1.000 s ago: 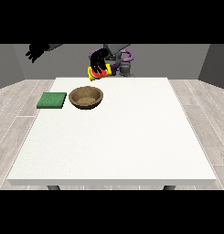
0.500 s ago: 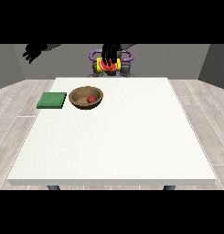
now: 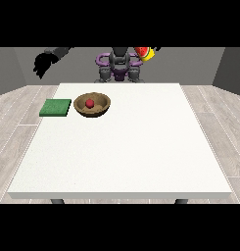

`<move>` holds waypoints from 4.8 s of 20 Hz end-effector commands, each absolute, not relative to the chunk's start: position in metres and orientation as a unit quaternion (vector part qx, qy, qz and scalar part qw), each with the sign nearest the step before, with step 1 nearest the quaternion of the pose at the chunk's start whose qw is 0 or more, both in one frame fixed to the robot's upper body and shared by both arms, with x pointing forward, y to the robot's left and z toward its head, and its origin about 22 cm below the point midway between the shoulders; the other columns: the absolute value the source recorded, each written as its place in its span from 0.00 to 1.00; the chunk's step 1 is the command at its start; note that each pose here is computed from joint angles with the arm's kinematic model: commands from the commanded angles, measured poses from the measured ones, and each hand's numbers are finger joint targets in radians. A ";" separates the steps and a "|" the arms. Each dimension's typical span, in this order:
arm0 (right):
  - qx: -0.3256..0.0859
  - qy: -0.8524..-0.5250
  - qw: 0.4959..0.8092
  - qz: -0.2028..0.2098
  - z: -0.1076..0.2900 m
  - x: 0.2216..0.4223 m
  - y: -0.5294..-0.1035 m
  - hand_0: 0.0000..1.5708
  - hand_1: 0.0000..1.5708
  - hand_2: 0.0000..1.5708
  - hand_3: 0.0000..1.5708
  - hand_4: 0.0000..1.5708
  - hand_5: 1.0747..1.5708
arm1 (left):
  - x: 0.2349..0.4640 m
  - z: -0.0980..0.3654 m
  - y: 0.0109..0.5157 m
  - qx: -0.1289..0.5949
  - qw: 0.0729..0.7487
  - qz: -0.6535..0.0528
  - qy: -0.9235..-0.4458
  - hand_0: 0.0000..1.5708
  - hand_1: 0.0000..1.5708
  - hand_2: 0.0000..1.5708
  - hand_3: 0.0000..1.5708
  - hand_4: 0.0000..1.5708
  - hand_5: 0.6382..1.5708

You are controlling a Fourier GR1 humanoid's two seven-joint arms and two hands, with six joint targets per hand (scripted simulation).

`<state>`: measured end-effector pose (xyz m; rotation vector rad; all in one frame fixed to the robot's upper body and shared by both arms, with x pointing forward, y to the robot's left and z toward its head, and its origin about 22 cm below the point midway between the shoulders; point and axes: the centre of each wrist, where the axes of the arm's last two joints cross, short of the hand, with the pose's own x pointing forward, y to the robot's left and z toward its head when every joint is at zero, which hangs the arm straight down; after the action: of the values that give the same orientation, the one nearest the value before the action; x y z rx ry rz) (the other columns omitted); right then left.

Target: Pick the cup and pour the ball into the bowl, then pick the bowl and place it on the pad

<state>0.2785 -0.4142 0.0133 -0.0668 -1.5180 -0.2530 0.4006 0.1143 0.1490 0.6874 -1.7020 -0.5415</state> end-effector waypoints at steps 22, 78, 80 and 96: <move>-0.022 -0.684 0.705 -0.188 -0.085 0.286 -0.347 0.00 0.00 0.00 0.00 0.36 0.98 | 0.374 0.237 0.340 -0.005 0.593 -0.096 -0.800 0.00 0.00 0.00 0.00 0.64 0.96; -0.265 -0.575 0.771 -0.072 0.092 0.302 -0.480 1.00 1.00 1.00 0.36 0.69 0.99 | 0.319 0.198 0.471 0.083 0.599 -0.014 -0.796 0.00 0.00 0.00 0.00 0.77 0.97; -0.257 -0.584 0.765 -0.083 0.105 0.309 -0.484 1.00 1.00 1.00 0.36 0.69 0.99 | 0.315 0.204 0.480 0.078 0.591 -0.016 -0.803 0.00 0.00 0.00 0.00 0.77 0.97; -0.203 -0.590 0.771 -0.130 0.043 0.317 -0.468 1.00 1.00 1.00 0.35 0.65 1.00 | 0.304 0.217 0.493 0.082 0.558 -0.028 -0.825 0.00 0.00 0.00 0.00 0.77 0.99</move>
<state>0.3250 -0.4575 0.0569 -0.4590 -1.2970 -0.2554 0.3057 0.4983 0.2117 0.1974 -1.9366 -0.0383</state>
